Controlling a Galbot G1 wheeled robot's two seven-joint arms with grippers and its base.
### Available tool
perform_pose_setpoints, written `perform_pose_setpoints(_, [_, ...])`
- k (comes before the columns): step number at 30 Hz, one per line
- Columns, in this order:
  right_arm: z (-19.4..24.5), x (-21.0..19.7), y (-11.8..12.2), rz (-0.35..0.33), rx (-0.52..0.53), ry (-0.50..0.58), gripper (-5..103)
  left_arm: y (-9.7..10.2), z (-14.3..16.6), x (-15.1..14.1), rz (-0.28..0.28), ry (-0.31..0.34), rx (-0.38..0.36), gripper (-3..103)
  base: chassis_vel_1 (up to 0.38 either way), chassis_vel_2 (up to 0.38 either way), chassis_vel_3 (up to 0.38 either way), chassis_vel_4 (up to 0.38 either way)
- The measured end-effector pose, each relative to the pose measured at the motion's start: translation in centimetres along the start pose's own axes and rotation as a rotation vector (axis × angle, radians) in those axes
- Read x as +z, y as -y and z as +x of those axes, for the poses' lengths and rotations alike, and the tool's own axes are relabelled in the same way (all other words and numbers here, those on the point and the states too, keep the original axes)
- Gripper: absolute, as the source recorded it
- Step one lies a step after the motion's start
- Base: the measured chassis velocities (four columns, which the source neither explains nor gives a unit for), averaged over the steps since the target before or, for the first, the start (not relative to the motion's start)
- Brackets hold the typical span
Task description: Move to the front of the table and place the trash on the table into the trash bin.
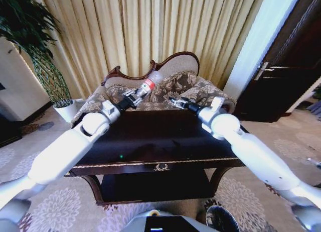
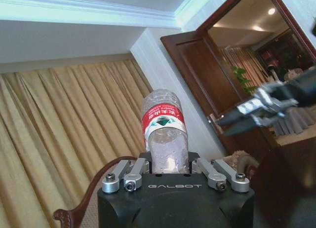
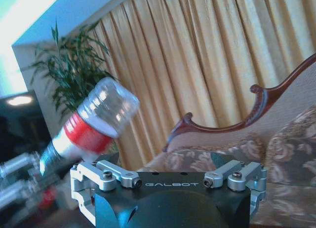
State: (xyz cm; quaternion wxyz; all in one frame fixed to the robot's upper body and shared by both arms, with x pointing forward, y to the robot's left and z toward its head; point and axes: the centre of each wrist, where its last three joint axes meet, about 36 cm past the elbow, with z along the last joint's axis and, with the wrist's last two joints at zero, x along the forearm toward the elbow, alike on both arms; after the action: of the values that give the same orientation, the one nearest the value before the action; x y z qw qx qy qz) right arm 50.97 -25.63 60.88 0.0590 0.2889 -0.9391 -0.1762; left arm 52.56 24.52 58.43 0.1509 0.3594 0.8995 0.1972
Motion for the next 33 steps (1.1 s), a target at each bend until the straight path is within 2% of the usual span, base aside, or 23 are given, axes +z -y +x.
perform_pose_setpoints(2, [-0.9, -0.4, -0.4, -0.052, -0.023, -0.004, 100, 0.5, 0.2, 0.0, -0.004, -0.001, 0.009, 32, 0.0, 0.0, 0.0, 0.0])
perform_pose_setpoints(5, [-1.2, -1.0, -0.7, -0.088, -0.058, -0.019, 100, 0.4, 0.8, 0.0, -0.012, -0.008, 0.009, 32, 0.0, 0.0, 0.0, 0.0])
perform_pose_setpoints(11, [-1.2, -1.9, -0.9, -0.129, -0.14, -0.062, 100, 0.1, 1.7, -0.1, -0.022, -0.012, 0.014, 32, 0.0, 0.0, 0.0, 0.0])
perform_pose_setpoints(24, [-1.2, -2.2, -2.9, -0.166, -0.258, -0.065, 100, 0.9, 1.5, -0.6, -0.021, 0.022, 0.045, 32, 0.0, 0.0, 0.0, 0.0])
perform_pose_setpoints(26, [-1.8, -1.7, -3.6, -0.158, -0.268, -0.063, 100, 1.6, 1.2, -1.9, -0.027, 0.049, 0.067, 32, 0.0, 0.0, 0.0, 0.0])
perform_pose_setpoints(33, [-2.8, -1.7, -4.0, -0.131, -0.255, -0.046, 100, 2.4, 1.9, -2.2, -0.022, 0.044, 0.082, 32, 0.0, 0.0, 0.0, 0.0])
